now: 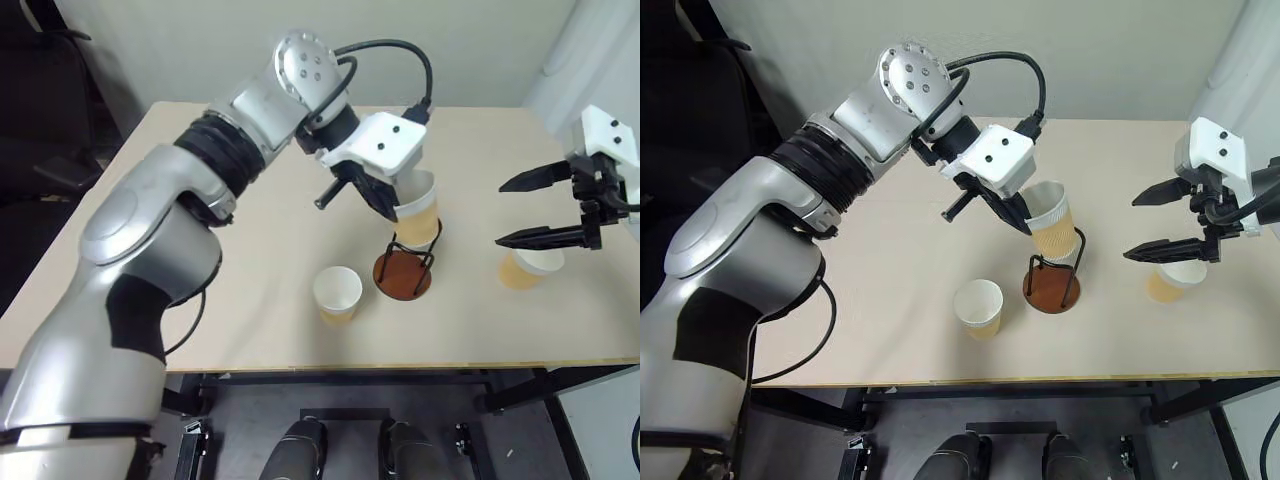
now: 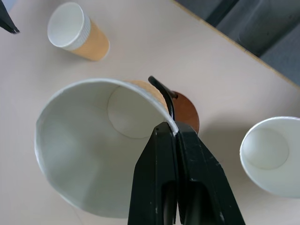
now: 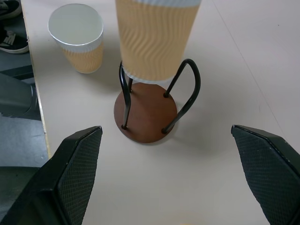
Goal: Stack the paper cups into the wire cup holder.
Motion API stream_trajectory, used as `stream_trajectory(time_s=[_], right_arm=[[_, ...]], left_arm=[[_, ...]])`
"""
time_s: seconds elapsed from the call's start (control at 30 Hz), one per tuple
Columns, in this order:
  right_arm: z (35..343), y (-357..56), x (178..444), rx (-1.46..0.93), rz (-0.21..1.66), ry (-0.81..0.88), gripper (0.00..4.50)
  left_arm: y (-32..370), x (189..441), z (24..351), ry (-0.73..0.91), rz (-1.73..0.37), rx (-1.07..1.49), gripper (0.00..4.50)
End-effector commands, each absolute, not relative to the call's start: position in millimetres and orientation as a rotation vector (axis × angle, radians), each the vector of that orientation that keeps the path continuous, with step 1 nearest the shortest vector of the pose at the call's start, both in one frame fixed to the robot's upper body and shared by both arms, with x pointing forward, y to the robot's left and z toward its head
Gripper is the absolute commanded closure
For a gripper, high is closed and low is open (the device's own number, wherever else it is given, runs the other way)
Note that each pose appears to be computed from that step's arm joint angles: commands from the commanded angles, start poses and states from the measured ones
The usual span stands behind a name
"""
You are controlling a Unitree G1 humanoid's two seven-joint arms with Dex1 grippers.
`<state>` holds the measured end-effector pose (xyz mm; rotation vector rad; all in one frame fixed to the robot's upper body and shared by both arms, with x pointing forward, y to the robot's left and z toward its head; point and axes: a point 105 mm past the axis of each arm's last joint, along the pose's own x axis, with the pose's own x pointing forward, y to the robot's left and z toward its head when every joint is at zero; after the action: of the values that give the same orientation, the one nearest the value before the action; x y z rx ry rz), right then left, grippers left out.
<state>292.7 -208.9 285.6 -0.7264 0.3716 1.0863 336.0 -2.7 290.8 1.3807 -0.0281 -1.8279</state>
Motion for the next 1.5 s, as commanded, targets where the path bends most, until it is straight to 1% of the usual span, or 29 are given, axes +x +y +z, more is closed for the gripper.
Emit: stream_trajectory(time_s=[0.03, 0.2, 0.6, 0.83, 1.13, 1.23, 1.5], right_arm=[[303, -210, 285, -0.753, 1.063, 0.313, 0.00], [302, -209, 284, -0.747, 1.063, 0.309, 0.00], [301, -208, 285, -0.749, 1.064, 0.306, 0.00], [300, -207, 286, -0.745, 1.062, 0.301, 0.00], [299, -206, 286, -0.738, 1.059, 0.298, 0.00], [299, -207, 286, -0.738, 1.059, 0.300, 0.00], [298, -207, 286, -0.743, 1.059, 0.301, 0.00]], left_arm=[[-5, 333, 301, -0.065, -1.831, 1.441, 4.48], [-4, 339, 299, -0.060, -1.802, 1.484, 4.48], [-5, 338, 293, -0.060, -1.819, 1.492, 4.48], [-3, 338, 282, -0.029, -1.844, 1.523, 4.48], [-2, 339, 278, -0.009, -1.840, 1.551, 4.48], [-3, 340, 279, -0.018, -1.832, 1.557, 3.87], [-5, 339, 282, -0.051, -1.837, 1.560, 0.96]])
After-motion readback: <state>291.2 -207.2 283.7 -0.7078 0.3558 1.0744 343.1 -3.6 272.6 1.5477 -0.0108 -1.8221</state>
